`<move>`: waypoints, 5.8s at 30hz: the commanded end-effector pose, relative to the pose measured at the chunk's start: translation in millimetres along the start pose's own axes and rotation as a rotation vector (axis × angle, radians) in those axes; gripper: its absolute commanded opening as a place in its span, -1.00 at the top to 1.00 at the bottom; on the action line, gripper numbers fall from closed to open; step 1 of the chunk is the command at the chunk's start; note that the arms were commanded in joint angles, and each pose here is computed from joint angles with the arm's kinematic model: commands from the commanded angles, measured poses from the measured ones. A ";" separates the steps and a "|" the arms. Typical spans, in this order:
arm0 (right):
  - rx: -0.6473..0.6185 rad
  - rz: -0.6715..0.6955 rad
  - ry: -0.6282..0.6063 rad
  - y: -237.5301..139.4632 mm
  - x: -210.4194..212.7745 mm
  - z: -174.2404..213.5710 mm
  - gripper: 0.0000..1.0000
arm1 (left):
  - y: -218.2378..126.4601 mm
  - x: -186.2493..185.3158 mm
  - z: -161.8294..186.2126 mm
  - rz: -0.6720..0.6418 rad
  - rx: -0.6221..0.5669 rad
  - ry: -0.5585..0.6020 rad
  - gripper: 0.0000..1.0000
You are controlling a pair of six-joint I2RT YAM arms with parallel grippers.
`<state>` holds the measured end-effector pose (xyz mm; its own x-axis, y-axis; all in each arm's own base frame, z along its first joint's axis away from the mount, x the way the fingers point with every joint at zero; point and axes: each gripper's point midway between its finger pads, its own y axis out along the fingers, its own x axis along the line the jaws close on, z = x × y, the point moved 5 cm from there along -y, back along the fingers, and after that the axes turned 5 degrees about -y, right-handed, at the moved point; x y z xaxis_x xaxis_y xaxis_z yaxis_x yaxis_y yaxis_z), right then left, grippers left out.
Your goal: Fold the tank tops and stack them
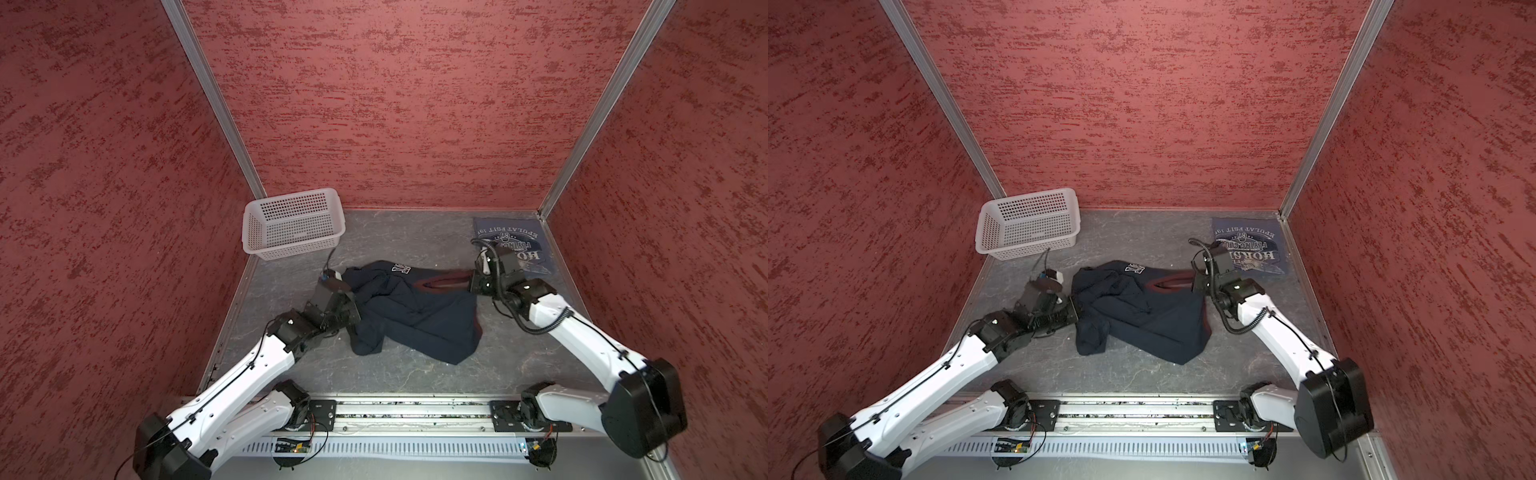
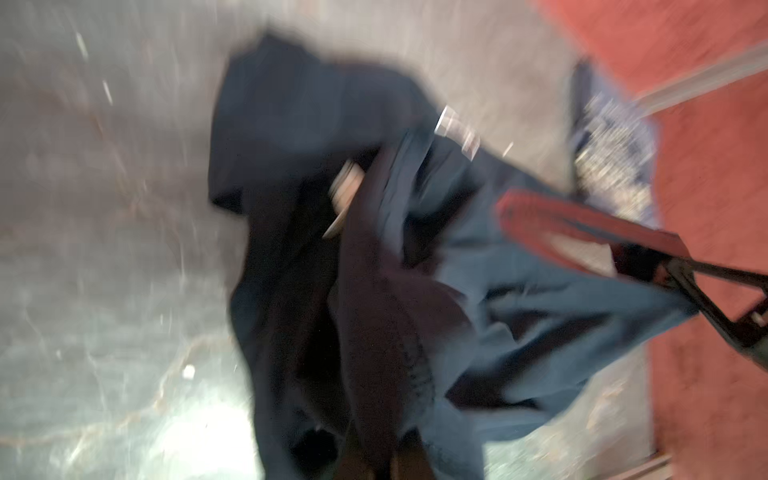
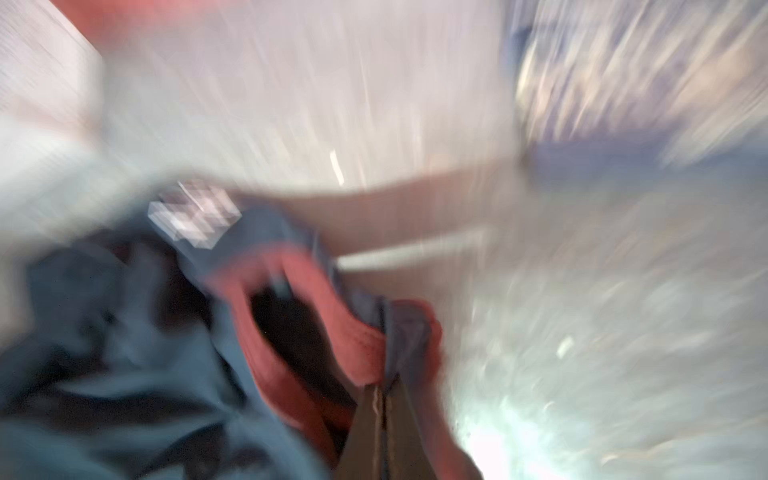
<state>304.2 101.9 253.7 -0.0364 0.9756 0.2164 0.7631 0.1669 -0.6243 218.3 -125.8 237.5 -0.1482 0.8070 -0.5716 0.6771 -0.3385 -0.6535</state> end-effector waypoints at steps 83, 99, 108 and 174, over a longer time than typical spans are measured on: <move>-0.015 0.085 0.007 5.2 -14.6 -54.4 1.00 | -25.7 54.6 -72.7 -0.169 -0.182 -0.095 0.82; 0.204 0.053 -0.023 43.0 -9.8 29.2 -0.26 | 30.0 93.1 -63.0 -0.223 -0.014 -0.202 0.83; 0.418 0.155 0.068 22.9 -20.8 155.0 -0.38 | 24.8 100.5 -56.3 -0.223 -0.032 -0.221 0.83; 0.168 0.093 -0.091 42.5 -8.7 16.3 1.00 | -13.2 74.0 -113.0 -0.092 -0.137 -0.266 0.80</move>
<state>309.8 93.8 253.5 0.0016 0.9981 0.0621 0.7176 0.0421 -0.6951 270.1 -6.0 288.8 -0.3314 0.6827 -0.6512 0.8038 -0.1571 -0.5738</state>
